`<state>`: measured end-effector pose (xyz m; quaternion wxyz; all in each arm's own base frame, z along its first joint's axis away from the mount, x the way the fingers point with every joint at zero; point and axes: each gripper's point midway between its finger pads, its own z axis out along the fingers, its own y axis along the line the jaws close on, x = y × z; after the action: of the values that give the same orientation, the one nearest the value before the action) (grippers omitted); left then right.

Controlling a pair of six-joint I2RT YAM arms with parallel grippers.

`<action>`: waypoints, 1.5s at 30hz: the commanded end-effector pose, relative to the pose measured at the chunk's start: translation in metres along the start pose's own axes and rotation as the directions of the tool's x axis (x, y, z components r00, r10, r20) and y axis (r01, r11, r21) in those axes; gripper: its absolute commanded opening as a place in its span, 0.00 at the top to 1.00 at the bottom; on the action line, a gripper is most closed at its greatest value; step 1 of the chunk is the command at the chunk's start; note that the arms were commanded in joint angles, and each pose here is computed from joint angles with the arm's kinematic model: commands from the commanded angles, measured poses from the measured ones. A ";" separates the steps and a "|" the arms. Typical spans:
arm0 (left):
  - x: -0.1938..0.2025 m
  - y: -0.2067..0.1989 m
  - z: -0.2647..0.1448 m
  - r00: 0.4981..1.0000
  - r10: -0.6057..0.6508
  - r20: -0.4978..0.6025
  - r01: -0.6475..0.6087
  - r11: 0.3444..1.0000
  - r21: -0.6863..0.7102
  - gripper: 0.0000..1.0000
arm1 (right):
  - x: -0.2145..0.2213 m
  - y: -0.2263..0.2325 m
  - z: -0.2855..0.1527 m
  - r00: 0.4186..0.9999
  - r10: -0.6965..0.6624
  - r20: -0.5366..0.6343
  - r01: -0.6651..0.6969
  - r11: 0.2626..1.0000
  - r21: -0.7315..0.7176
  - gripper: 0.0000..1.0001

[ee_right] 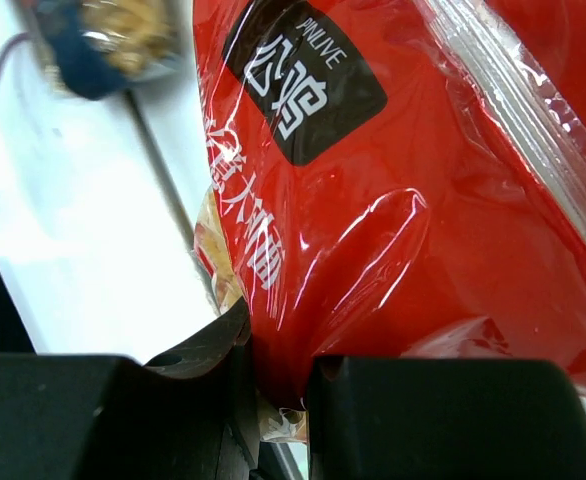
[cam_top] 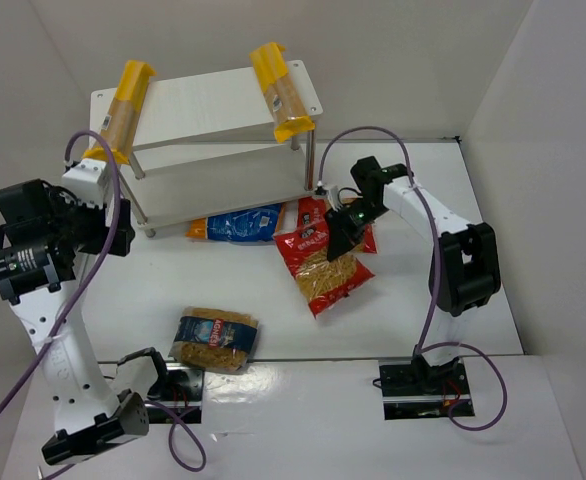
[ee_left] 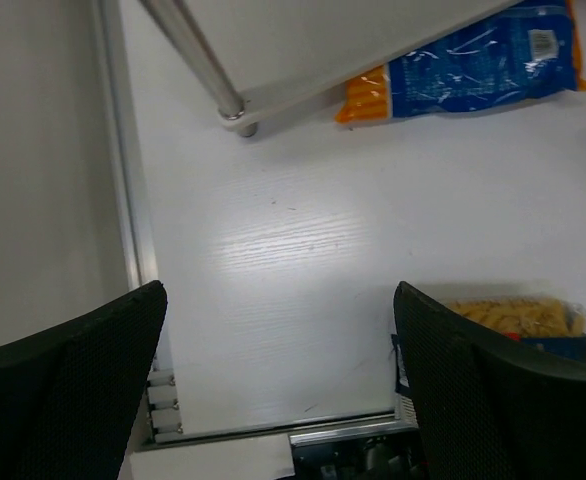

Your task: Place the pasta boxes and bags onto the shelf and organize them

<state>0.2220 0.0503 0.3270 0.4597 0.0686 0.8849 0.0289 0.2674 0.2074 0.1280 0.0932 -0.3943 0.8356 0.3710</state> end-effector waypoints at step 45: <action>-0.037 -0.147 0.035 0.889 -0.454 0.058 0.282 0.644 0.711 0.03 | -0.213 0.219 -0.063 0.813 -0.273 0.514 0.495 0.788 -0.366 1.00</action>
<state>0.2556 -0.0942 0.3015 0.4800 0.0461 0.7905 -0.3777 0.2803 0.3649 0.3378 0.2171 -0.4179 0.6598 0.5855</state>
